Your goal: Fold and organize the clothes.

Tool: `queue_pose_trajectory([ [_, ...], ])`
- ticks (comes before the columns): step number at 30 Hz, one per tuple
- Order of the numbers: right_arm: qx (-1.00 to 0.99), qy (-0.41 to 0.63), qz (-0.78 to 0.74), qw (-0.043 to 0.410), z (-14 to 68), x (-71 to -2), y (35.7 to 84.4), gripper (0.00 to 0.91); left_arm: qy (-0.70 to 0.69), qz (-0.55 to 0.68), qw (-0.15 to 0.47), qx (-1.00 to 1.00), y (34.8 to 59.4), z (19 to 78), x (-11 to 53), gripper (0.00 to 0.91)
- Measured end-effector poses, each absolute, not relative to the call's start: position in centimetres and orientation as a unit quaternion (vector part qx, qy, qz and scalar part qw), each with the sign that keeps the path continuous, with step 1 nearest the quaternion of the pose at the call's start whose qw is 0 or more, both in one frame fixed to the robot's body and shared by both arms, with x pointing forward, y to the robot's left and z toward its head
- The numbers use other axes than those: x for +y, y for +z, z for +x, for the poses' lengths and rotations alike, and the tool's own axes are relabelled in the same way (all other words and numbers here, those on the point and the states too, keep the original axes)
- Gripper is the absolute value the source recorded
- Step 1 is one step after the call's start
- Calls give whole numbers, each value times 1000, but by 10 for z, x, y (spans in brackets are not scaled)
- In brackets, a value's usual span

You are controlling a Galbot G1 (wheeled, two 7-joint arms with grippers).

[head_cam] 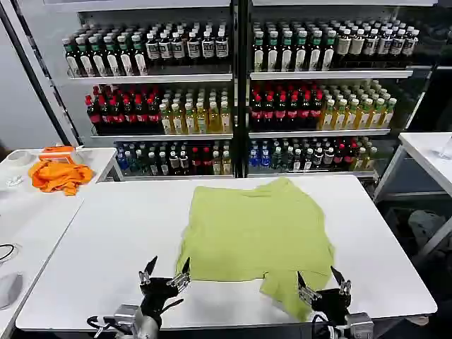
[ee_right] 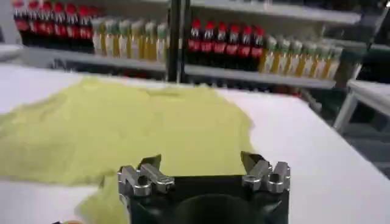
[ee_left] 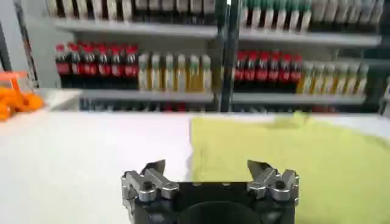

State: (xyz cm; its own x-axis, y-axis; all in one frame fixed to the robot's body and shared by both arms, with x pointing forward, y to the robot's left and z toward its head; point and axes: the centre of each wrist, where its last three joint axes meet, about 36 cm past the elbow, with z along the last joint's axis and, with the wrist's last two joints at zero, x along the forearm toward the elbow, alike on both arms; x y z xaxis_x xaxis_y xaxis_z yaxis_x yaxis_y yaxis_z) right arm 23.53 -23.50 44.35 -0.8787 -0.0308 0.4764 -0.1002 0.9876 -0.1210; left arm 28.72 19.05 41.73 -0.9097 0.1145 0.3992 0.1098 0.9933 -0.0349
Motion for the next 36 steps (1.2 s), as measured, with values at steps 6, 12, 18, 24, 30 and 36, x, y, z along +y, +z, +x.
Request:
queue_pose_trajectory([
  [6, -958, 72, 34, 275, 224, -230, 435, 907, -2, -64, 232, -971, 406, 300, 185, 907],
  [12, -953, 66, 35, 294, 219, -223, 425, 0, -6, -73, 249, -966, 394, 305, 180, 20],
  [18, -950, 54, 38, 306, 212, -216, 418, 0, -11, -74, 264, -962, 386, 307, 180, 20],
  [24, -946, 40, 45, 319, 206, -209, 415, 0, -13, -73, 273, -959, 383, 307, 183, 10],
  [30, -944, 32, 49, 323, 202, -207, 415, 0, -7, -80, 277, -957, 383, 303, 183, 10],
  [36, -945, 27, 52, 323, 197, -208, 417, 0, 4, -93, 278, -956, 386, 298, 184, 10],
])
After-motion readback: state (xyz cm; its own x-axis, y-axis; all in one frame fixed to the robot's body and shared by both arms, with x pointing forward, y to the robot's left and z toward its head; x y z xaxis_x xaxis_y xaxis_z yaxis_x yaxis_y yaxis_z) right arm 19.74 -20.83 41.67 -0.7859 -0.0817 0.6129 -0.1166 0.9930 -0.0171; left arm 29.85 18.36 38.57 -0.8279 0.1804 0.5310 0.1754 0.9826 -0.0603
